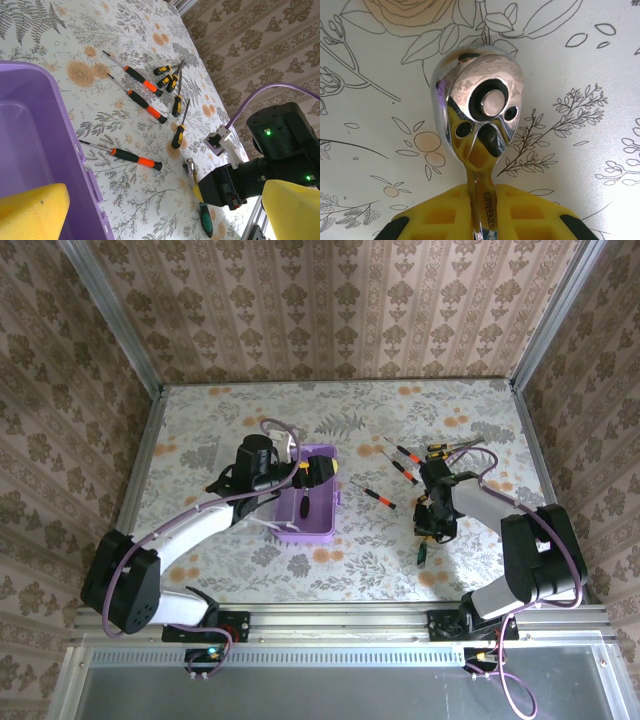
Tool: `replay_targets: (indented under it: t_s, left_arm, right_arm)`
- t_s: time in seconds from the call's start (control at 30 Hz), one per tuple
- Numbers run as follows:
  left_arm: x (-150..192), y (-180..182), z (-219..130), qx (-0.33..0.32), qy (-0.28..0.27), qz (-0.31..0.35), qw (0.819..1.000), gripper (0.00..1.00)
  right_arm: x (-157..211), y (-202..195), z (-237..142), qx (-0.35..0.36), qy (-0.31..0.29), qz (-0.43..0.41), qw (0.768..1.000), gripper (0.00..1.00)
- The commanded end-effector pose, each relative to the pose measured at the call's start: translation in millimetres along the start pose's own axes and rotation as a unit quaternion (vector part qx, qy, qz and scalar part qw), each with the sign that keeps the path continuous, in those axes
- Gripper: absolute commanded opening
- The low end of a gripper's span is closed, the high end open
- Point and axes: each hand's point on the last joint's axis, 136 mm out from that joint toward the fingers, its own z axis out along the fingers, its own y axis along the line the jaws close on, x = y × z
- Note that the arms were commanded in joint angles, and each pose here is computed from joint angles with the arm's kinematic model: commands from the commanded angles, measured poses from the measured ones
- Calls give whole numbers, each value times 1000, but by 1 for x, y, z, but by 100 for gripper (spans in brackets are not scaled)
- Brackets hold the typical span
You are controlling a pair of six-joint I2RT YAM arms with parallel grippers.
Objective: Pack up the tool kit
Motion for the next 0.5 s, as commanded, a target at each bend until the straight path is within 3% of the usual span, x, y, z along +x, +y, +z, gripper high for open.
replay_targets:
  t_s: [0.0, 0.2, 0.47]
  left_arm:
    - [-18, -14, -6, 13, -22, 23, 999, 100]
    - [-20, -14, -7, 13, -25, 25, 999, 100]
    - [-25, -14, -12, 12, -33, 28, 999, 100]
  right_arm:
    - [0, 4, 6, -1, 6, -2, 1000, 17]
    - [0, 9, 7, -4, 13, -7, 1000, 27]
    - [-6, 14, 0, -3, -6, -11, 1000, 9]
